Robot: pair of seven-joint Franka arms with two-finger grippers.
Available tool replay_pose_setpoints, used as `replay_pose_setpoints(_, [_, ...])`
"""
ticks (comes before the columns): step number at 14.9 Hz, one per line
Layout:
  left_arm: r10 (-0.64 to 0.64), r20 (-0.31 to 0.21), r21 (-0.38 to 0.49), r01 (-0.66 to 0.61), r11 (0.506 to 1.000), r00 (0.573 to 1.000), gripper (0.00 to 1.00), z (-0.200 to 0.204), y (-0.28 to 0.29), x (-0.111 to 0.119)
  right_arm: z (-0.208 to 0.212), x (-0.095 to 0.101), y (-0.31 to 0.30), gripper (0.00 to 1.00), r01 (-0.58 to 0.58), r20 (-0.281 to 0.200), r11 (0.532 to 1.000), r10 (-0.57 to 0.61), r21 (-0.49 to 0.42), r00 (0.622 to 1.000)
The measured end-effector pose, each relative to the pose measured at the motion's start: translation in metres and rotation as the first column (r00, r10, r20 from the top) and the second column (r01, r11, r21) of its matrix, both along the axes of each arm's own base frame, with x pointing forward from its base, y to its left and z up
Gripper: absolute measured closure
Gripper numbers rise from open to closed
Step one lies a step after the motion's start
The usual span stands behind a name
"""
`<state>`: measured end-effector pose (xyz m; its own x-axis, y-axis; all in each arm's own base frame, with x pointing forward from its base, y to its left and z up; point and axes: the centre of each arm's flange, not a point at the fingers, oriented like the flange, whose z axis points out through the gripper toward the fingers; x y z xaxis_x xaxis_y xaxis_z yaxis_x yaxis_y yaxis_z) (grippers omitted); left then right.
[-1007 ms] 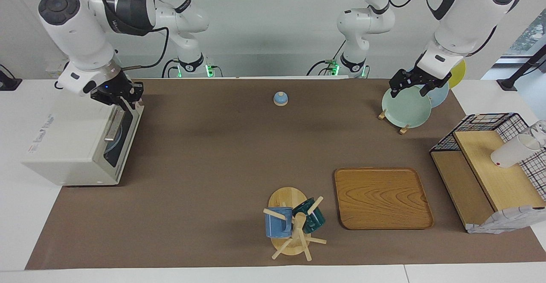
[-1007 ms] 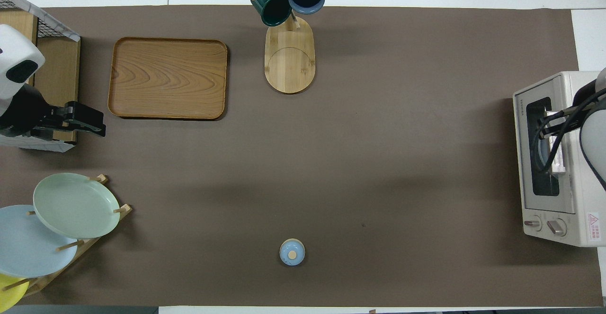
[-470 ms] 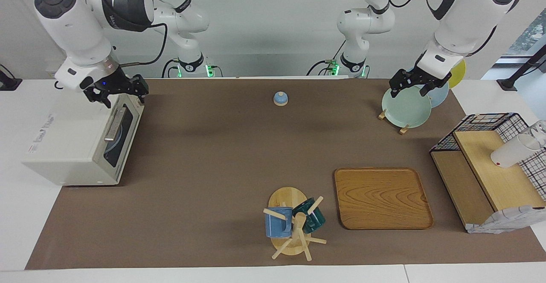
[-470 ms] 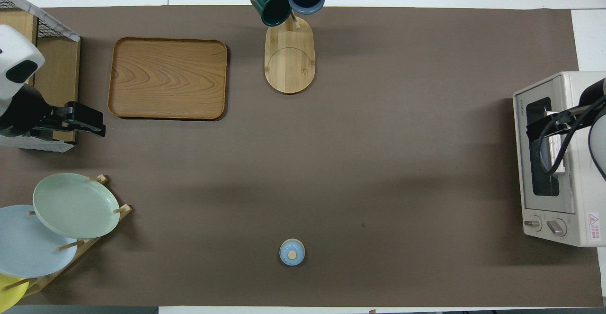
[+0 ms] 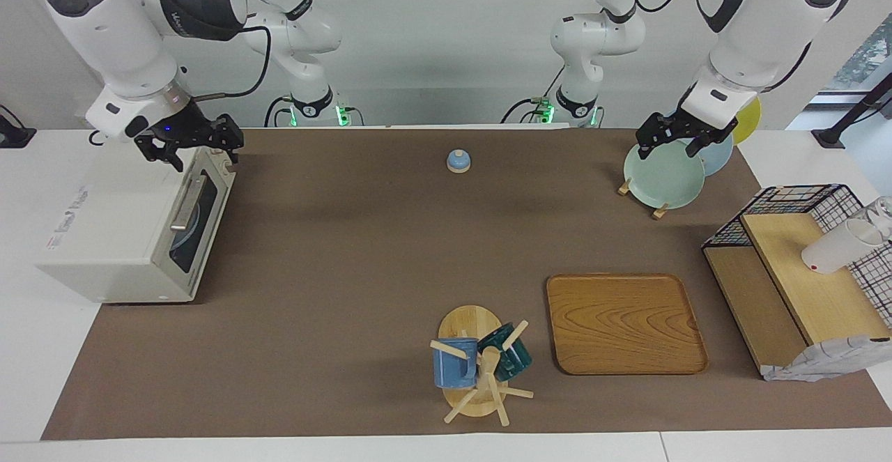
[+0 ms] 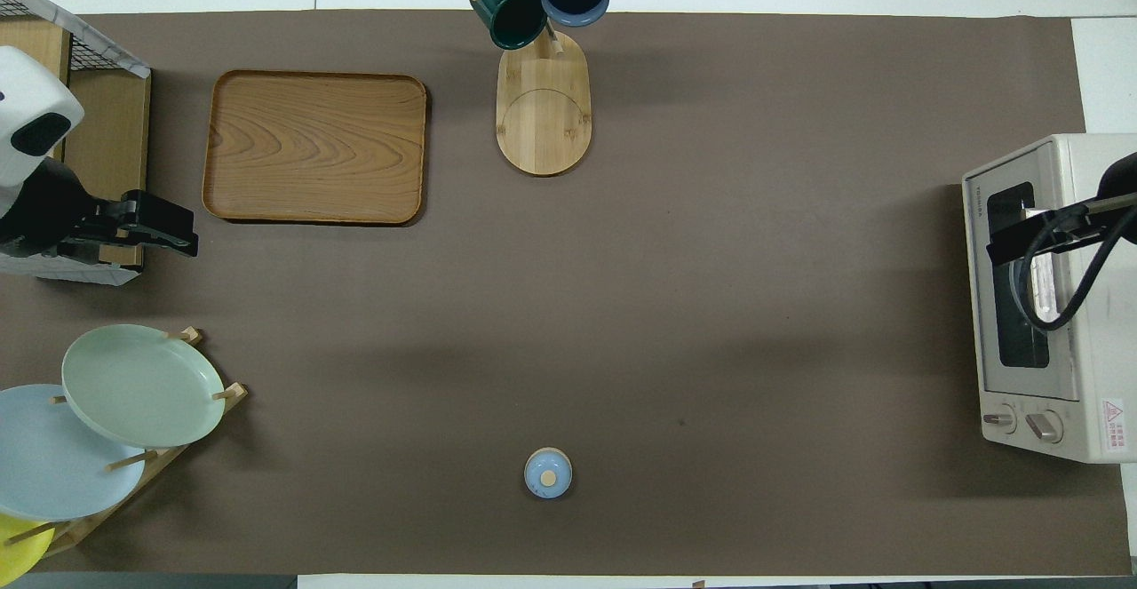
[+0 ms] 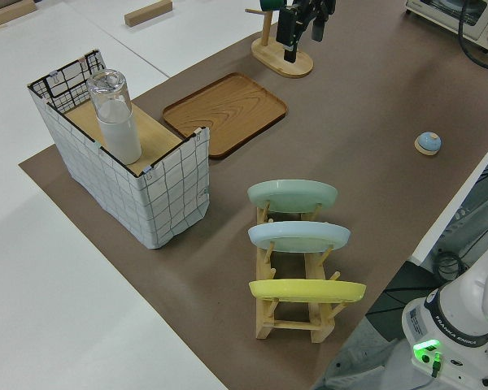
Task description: Put eggplant into oven
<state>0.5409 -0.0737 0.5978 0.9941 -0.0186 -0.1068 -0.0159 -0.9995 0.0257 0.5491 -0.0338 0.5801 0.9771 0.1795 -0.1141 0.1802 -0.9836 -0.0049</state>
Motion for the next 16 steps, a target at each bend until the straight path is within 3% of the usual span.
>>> replay_pose_setpoints(9, [0.0, 0.0, 0.0, 0.0, 1.0, 1.0, 0.0, 0.0, 0.0, 0.0, 0.016, -0.004, 0.01, 0.0, 0.055, 0.023, 0.998, -0.055, 0.002, 0.998])
replay_pose_setpoints(16, [0.0, 0.0, 0.0, 0.0, 1.0, 1.0, 0.0, 0.0, 0.0, 0.0, 0.011, -0.002, 0.007, 0.0, 0.066, 0.012, 0.998, -0.066, 0.0, 0.998])
